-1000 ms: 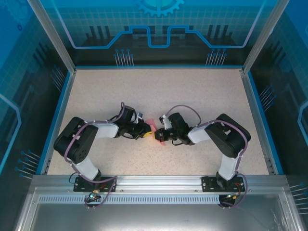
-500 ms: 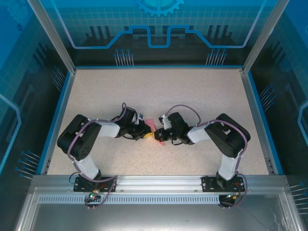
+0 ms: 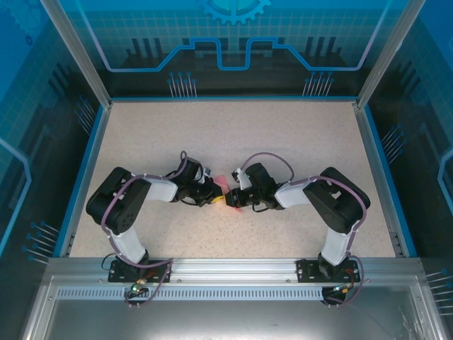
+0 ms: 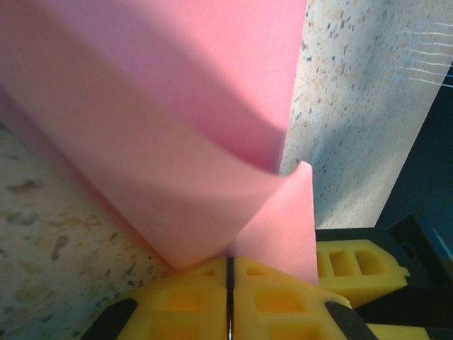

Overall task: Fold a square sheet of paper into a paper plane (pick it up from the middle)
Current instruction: Fold the wing for the fifth time at the center of the table.

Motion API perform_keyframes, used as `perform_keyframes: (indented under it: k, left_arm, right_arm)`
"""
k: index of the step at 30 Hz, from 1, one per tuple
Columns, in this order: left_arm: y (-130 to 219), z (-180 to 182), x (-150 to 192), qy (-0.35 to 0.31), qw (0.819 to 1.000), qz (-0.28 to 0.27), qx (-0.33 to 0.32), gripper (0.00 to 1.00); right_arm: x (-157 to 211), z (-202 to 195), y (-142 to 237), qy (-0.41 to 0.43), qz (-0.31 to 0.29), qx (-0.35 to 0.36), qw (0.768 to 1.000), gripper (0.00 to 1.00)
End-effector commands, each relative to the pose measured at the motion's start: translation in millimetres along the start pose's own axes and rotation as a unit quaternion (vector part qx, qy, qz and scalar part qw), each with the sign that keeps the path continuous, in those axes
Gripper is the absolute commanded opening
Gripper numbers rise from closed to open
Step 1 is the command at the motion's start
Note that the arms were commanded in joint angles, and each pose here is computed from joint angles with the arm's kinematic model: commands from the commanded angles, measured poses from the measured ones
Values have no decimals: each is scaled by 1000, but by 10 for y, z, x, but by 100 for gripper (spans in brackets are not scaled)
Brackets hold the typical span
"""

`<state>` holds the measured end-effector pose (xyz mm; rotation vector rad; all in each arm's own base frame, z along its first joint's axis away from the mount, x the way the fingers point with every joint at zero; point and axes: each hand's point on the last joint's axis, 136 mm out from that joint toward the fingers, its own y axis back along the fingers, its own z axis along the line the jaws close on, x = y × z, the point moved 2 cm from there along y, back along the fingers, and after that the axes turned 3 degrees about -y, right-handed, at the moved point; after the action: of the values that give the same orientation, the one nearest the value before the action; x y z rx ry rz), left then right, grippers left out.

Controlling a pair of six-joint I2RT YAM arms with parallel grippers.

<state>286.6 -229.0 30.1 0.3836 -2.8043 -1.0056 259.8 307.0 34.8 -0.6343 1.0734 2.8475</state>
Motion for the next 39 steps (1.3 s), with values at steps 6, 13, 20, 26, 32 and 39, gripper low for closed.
perform_keyframes:
  k: [6, 13, 20, 26, 32, 39]
  left_arm:
    - [-51, 108, -17, -2, 1000, -4, -24, 10]
    - [-37, 72, -22, -5, 1000, -4, -19, 10]
    - [-12, 5, -31, -10, 1000, -5, -12, 10]
    - [42, -100, -34, -22, 1000, -7, 0, 11]
    - [111, -207, 4, -35, 999, -4, 17, 13]
    - [93, -169, 89, -35, 999, 9, 18, 13]
  right_arm:
    - [13, 82, 151, -3, 25, -2, 1000, 23]
    - [60, 72, 169, -18, 44, 8, 999, 22]
    - [169, -71, 99, -53, 71, 33, 996, 15]
    - [225, -155, 54, -66, 85, 47, 993, 13]
    - [252, -177, 29, -69, 94, 49, 992, 14]
    - [246, -162, 12, -65, 99, 45, 992, 16]
